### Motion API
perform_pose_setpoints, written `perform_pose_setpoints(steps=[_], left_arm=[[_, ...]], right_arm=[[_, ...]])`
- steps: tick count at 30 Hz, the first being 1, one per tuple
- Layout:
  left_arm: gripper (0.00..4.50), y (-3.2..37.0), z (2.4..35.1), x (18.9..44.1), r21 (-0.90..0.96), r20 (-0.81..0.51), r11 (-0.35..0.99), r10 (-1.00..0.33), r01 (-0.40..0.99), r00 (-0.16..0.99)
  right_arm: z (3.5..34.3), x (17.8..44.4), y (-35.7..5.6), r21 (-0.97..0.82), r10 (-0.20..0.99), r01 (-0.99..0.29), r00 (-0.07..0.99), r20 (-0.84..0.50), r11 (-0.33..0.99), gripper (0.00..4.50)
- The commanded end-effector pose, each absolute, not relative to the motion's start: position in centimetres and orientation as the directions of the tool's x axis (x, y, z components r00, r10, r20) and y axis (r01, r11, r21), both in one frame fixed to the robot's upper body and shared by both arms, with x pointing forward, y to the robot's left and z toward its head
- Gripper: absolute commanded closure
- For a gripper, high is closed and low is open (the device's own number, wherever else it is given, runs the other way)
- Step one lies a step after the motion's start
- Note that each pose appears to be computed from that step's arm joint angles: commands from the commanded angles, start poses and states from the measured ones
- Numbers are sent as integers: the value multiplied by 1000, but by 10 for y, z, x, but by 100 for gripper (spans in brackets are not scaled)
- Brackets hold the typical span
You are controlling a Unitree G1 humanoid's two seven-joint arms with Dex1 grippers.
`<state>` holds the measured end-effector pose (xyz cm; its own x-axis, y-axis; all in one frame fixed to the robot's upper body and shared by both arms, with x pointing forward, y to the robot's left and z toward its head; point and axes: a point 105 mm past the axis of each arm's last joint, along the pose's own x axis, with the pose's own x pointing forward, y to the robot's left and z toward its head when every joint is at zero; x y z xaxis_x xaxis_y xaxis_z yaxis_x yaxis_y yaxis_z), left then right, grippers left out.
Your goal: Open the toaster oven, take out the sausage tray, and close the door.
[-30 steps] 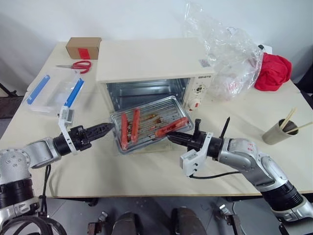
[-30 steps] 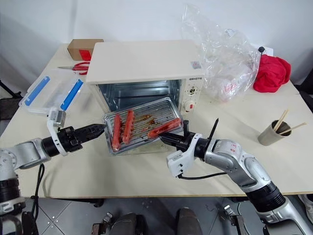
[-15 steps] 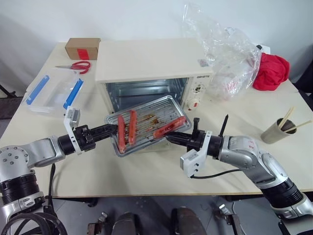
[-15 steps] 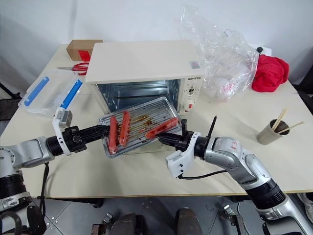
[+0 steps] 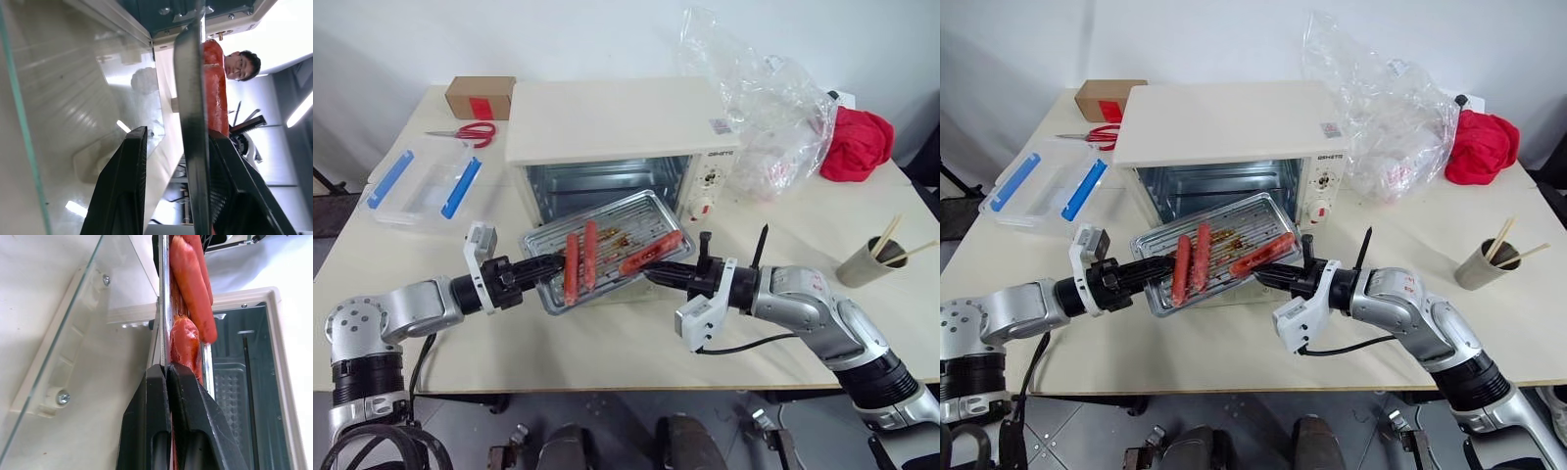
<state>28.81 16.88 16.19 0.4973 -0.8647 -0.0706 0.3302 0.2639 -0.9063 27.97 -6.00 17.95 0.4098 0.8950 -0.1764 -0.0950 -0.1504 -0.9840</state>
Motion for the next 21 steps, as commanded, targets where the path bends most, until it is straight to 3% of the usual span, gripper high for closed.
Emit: perform_pose_setpoints(steps=[1,5,15,19,21], left_arm=[[347,164,161,280,-917,-69,241,-881,319,468],[449,168,161,285,-929,-24,209,-859,306,512],[449,165,153,279,-944,57,142,-819,298,571],[450,175,140,270,-957,61,135,-770,256,635],[450,177,139,269,-960,70,130,-748,249,660]], right_arm=[[198,272,-55,-993,926,-63,360,-113,-97,450],[197,262,-52,-991,949,-71,287,-127,-111,450],[199,261,-55,-985,953,-133,268,-141,-109,450],[203,261,-59,-960,958,-274,254,-135,-62,340],[201,258,-60,-960,958,-264,240,-156,-90,280]])
